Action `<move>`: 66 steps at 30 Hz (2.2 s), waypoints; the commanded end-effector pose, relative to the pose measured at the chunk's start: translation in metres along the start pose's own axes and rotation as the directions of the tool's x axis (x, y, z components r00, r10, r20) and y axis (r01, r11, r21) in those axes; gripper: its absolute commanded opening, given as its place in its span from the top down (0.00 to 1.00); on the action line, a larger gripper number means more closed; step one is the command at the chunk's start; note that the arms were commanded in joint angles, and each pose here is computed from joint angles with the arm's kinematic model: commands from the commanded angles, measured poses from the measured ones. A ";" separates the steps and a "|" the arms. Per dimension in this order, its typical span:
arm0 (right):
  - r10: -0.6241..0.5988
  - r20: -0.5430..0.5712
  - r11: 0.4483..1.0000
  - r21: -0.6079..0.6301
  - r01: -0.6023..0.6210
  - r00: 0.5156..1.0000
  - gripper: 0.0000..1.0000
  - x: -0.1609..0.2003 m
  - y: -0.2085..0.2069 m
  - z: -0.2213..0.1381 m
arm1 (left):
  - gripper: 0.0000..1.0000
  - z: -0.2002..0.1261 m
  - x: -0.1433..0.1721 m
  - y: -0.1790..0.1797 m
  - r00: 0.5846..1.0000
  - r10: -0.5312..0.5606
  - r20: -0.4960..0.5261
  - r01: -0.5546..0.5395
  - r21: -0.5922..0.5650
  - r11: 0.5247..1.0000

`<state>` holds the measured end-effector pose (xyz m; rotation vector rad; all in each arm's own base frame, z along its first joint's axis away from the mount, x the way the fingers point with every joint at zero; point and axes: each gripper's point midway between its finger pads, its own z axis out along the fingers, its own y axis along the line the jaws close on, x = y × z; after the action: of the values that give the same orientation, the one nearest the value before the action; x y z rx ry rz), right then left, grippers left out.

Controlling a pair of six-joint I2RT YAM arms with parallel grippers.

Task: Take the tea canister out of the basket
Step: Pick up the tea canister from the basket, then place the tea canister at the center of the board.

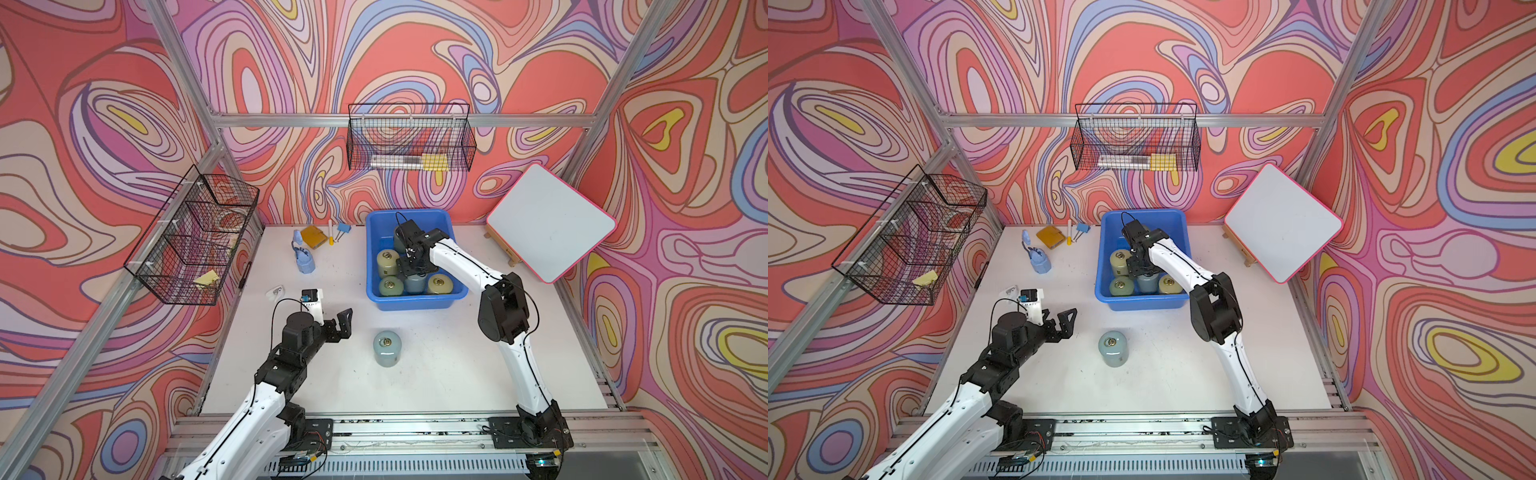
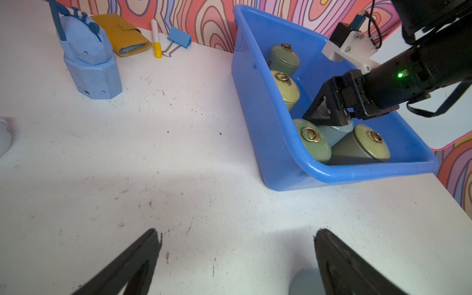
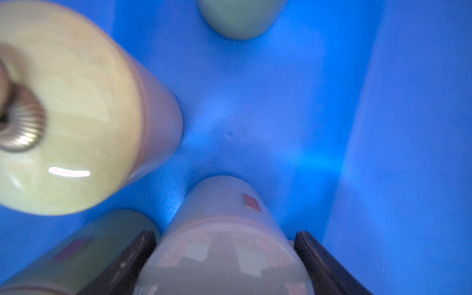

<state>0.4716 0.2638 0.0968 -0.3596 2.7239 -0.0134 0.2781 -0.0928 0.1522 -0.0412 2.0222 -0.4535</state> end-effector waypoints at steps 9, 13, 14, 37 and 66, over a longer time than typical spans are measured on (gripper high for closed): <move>0.043 0.195 0.999 -0.028 -0.039 0.980 0.35 -0.037 -0.015 -0.108 | 0.01 -0.002 -0.010 -0.003 1.000 0.020 0.023 -0.020 0.002 1.000; 0.055 0.210 0.998 -0.043 -0.047 0.976 0.35 -0.035 -0.018 -0.128 | 0.01 -0.003 -0.010 -0.003 0.999 0.019 0.026 -0.019 0.002 1.000; 0.059 0.211 0.998 -0.047 -0.050 0.976 0.35 -0.034 -0.019 -0.133 | 0.01 -0.003 -0.010 -0.003 0.999 0.020 0.026 -0.020 0.001 1.000; 0.045 0.206 0.996 -0.089 -0.027 0.978 0.35 0.059 0.000 -0.207 | 0.01 -0.005 -0.012 -0.004 0.999 0.010 0.035 -0.010 0.009 1.000; 0.072 0.089 0.990 -0.129 -0.060 0.993 0.35 0.182 0.059 -0.134 | 0.01 -0.006 -0.012 -0.004 0.999 0.017 0.042 -0.018 0.006 1.000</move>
<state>0.2309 0.2554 0.1382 -0.3700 2.7271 0.1130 0.2774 -0.0918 0.1584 -0.0434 1.9987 -0.4547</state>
